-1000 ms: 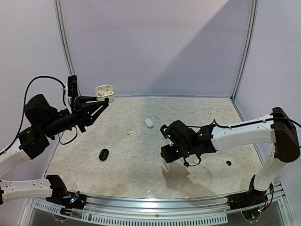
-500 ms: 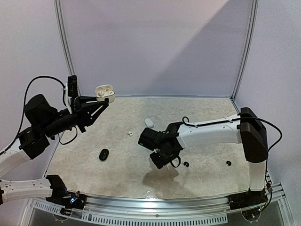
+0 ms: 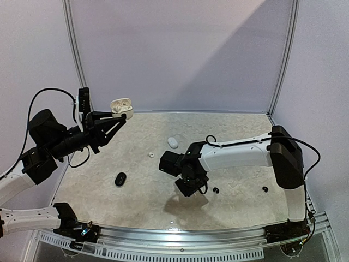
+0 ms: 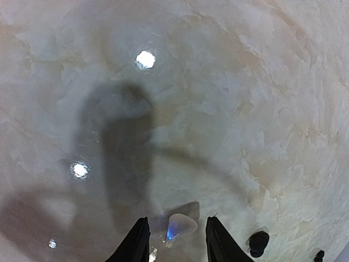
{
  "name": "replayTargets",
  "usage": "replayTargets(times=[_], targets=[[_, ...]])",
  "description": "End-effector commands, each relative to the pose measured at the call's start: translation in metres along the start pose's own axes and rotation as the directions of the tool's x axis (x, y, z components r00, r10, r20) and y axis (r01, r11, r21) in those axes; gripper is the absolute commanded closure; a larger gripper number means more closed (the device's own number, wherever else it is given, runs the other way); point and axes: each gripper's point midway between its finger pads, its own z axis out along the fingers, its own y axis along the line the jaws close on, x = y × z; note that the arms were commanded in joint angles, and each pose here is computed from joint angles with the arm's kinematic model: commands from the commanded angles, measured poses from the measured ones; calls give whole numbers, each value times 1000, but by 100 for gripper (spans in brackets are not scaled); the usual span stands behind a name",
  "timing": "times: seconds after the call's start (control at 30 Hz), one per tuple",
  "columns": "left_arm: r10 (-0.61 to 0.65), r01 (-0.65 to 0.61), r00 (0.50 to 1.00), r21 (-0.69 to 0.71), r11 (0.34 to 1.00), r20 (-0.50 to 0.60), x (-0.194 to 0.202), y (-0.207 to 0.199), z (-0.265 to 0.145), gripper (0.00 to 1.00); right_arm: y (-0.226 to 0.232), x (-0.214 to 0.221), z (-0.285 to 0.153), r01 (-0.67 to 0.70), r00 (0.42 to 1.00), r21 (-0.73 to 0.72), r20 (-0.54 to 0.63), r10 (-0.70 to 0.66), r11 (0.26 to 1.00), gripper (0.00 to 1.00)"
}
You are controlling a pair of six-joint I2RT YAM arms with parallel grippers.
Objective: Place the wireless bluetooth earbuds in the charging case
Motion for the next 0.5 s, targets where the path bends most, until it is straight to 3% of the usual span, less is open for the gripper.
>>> replayTargets(times=[0.0, 0.47], targets=[[4, -4, 1000, 0, 1000, 0, 2, 2, 1, 100, -3, 4, 8, 2, 1000, 23, -21, -2, 1000, 65], [4, -4, 1000, 2, 1000, -2, 2, 2, 0, 100, -15, 13, 16, -26, 998, 17, -54, 27, 1000, 74]])
